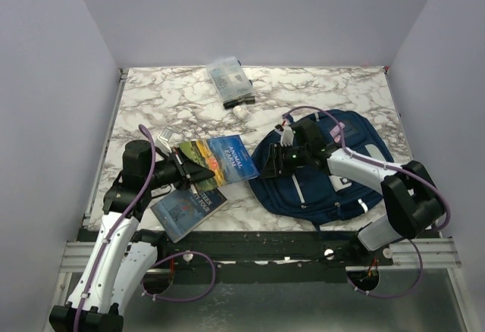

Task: Pack the student bag
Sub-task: Place the book in the student bag.

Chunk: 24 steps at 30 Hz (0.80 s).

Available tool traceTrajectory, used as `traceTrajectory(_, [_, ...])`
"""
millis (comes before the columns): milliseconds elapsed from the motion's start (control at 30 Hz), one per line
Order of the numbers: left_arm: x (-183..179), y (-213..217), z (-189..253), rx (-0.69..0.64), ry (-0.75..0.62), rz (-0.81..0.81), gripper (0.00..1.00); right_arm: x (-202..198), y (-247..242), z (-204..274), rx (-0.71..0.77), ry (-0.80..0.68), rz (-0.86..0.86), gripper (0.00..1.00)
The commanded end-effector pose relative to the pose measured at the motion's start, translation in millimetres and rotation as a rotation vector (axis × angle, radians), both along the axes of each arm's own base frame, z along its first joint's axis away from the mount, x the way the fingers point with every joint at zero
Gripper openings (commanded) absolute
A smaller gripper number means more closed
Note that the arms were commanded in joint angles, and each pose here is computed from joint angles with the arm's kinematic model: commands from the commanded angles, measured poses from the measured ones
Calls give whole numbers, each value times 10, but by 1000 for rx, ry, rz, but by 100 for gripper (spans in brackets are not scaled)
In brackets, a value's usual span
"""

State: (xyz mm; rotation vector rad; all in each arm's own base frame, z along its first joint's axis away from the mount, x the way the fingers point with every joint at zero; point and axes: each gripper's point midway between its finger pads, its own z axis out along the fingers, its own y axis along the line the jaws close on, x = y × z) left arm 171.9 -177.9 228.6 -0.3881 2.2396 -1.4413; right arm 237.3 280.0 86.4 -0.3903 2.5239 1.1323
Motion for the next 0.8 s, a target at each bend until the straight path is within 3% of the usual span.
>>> traceTrajectory(0, [-3, -5, 136, -8, -74, -7, 0, 4, 76, -18, -2, -50, 36, 41])
traceTrajectory(233, [0, -8, 139, -9, -71, -9, 0, 79, 14, -108, -44, -73, -7, 21])
traceTrajectory(333, [-4, -9, 139, -8, -72, -11, 0, 112, -13, -87, -65, -86, -20, 1])
traceTrajectory(500, [-4, -2, 106, -2, -70, -7, 0, 58, -8, 273, -9, -80, -46, 0])
traceTrajectory(767, [26, 15, 75, 3, -59, 16, 0, -39, -57, 1426, 431, 52, -90, 0])
